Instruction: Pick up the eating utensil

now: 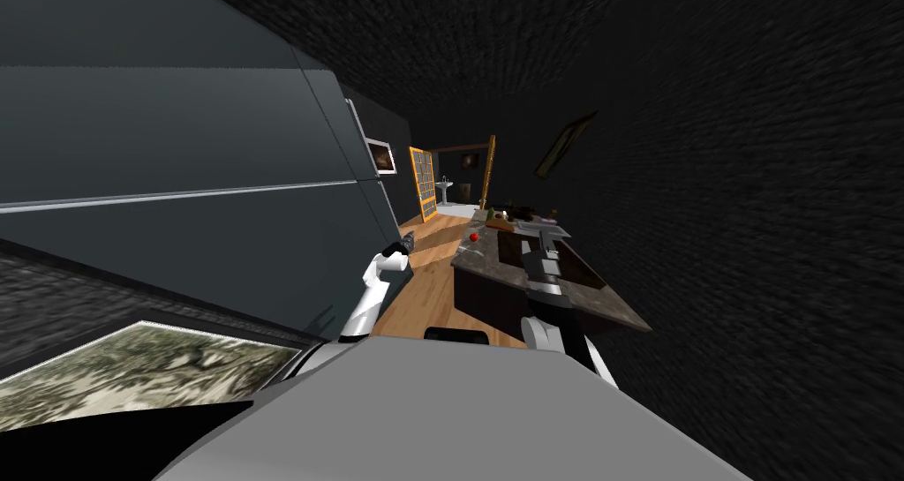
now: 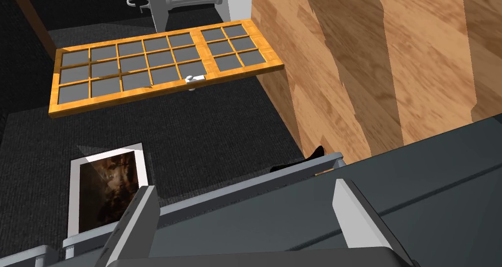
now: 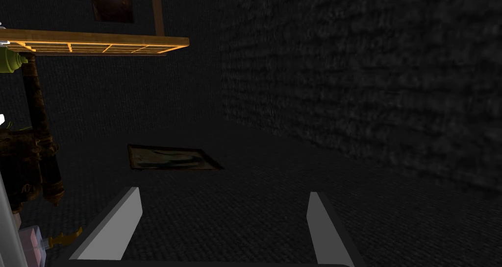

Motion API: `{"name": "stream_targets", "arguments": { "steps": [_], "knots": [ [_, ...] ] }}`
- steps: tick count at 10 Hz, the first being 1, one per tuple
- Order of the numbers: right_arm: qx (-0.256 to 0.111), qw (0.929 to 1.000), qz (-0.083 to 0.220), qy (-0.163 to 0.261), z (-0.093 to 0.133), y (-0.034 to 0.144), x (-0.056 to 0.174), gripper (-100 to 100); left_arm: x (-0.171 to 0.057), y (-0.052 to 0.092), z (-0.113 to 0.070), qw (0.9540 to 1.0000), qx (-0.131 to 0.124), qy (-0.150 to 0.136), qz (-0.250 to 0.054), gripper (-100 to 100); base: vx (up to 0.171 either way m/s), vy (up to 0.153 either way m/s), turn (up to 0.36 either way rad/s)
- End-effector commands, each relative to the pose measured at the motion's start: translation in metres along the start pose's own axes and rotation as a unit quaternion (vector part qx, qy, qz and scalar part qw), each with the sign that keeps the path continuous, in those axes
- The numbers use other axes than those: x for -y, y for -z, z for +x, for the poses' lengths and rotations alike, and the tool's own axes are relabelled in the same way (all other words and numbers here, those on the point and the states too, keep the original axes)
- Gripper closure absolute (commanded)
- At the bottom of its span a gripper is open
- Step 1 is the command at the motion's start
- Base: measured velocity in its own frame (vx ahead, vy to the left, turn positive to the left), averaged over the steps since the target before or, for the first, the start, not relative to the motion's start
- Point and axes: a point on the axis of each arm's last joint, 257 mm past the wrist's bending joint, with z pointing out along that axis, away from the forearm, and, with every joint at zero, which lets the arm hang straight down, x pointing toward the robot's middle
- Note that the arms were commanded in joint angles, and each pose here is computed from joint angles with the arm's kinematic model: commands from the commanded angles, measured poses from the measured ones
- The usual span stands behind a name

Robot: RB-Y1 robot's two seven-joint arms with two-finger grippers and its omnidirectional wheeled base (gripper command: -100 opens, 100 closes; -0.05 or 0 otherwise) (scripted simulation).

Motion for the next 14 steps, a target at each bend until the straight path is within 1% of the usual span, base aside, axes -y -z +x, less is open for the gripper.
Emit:
{"name": "stream_targets", "arguments": {
  "steps": [1,2,3,4,5,6,7,8,9,10,11,12,13,14],
  "knots": [
    [0.0,1.0,0.0,0.0,0.0,0.0,0.0,0,-0.005,-0.002,0.001,0.9999,0.0,0.001,-0.014,-100,0.01,0.004,0.0],
    [0.0,1.0,0.0,0.0,0.0,0.0,0.0,0,-0.007,-0.011,0.006,0.9994,-0.003,0.007,-0.032,-100,0.015,0.008,-0.017],
    [0.0,1.0,0.0,0.0,0.0,0.0,0.0,0,-0.012,-0.011,0.006,0.999,-0.003,0.007,-0.044,-100,0.017,0.007,-0.017],
    [0.0,1.0,0.0,0.0,0.0,0.0,0.0,0,-0.015,-0.011,0.006,0.9988,-0.003,0.007,-0.048,-100,0.01,0.001,0.001],
    [0.0,1.0,0.0,0.0,0.0,0.0,0.0,0,-0.016,-0.019,0.011,0.9977,-0.007,0.012,-0.067,-100,0.017,0.001,-0.025],
    [0.0,1.0,0.0,0.0,0.0,0.0,0.0,0,-0.022,-0.018,0.011,0.9967,-0.006,0.012,-0.08,-100,0.02,0.001,-0.022],
    [0.0,1.0,0.0,0.0,0.0,0.0,0.0,0,-0.024,-0.018,0.011,0.9965,-0.006,0.012,-0.082,-100,0.009,-0.001,0.002],
    [0.0,1.0,0.0,0.0,0.0,0.0,0.0,0,-0.026,-0.025,0.017,0.9945,-0.01,0.015,-0.103,-100,0.015,-0.006,-0.035],
    [0.0,1.0,0.0,0.0,0.0,0.0,0.0,0,-0.032,-0.024,0.017,0.9931,-0.01,0.015,-0.116,-100,0.017,-0.004,-0.026],
    [0.0,1.0,0.0,0.0,0.0,0.0,0.0,0,-0.032,-0.03,0.024,0.9911,-0.013,0.017,-0.131,-100,0.023,-0.011,-0.045],
    [0.0,1.0,0.0,0.0,0.0,0.0,0.0,0,-0.039,-0.028,0.024,0.9892,-0.013,0.017,-0.145,-100,0.022,-0.012,-0.03],
    [0.0,1.0,0.0,0.0,0.0,0.0,0.0,0,-0.037,-0.033,0.031,0.9868,-0.017,0.018,-0.16,-100,0.023,-0.018,-0.048],
    [0.0,1.0,0.0,0.0,0.0,0.0,0.0,0,-0.045,-0.032,0.031,0.9844,-0.017,0.018,-0.174,-100,0.022,-0.018,-0.034],
    [0.0,1.0,0.0,0.0,0.0,0.0,0.0,0,-0.048,-0.03,0.031,0.9832,-0.017,0.017,-0.181,-100,0.01,-0.01,0.001]
  ]
}}
